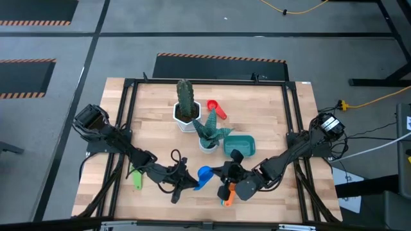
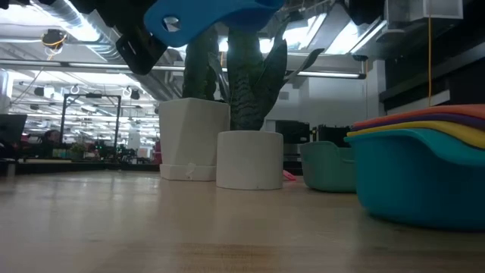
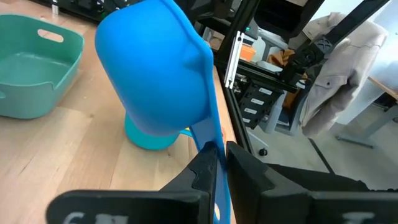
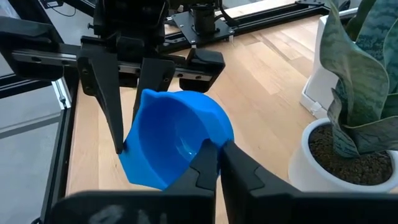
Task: Nest measuring cups in basket
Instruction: Stack the blue measuring cup on top of the orange measuring cup
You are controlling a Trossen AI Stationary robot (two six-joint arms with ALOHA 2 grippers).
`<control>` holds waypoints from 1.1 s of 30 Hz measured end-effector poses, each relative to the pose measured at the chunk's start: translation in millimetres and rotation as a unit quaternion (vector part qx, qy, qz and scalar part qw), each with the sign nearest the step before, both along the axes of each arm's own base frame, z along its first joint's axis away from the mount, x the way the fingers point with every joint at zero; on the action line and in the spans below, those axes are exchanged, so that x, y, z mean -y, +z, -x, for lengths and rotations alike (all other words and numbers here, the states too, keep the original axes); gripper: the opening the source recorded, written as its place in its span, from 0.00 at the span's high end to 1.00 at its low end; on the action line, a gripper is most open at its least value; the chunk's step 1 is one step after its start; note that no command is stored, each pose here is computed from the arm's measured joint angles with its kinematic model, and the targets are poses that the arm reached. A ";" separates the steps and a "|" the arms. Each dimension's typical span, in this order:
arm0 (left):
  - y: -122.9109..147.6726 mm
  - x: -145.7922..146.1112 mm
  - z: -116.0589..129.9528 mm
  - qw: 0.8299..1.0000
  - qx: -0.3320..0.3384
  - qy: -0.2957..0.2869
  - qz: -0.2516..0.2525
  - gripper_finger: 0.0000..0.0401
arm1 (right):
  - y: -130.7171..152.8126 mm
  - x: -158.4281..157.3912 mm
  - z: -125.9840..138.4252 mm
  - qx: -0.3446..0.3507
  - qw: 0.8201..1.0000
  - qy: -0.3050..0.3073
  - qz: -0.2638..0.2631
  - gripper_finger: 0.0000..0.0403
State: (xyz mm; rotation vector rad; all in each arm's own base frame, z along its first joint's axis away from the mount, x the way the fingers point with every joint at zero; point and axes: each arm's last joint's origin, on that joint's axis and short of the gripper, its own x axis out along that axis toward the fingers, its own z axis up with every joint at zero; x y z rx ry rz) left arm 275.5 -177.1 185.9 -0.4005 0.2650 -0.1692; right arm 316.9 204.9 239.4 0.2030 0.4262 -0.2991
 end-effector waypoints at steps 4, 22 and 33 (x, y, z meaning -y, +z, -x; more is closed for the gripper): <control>-0.3 0.3 0.1 1.000 -0.001 -0.004 0.001 0.90 | -0.3 -0.5 0.0 -0.004 1.000 0.009 -0.005 0.98; -2.3 -0.7 0.0 1.000 -0.010 0.006 0.012 0.72 | 30.9 8.1 19.9 -0.014 0.998 0.046 -0.028 0.98; -9.7 -1.9 2.0 0.999 -0.040 0.001 -0.030 0.73 | 52.4 24.3 62.2 -0.148 0.963 0.079 -0.211 0.98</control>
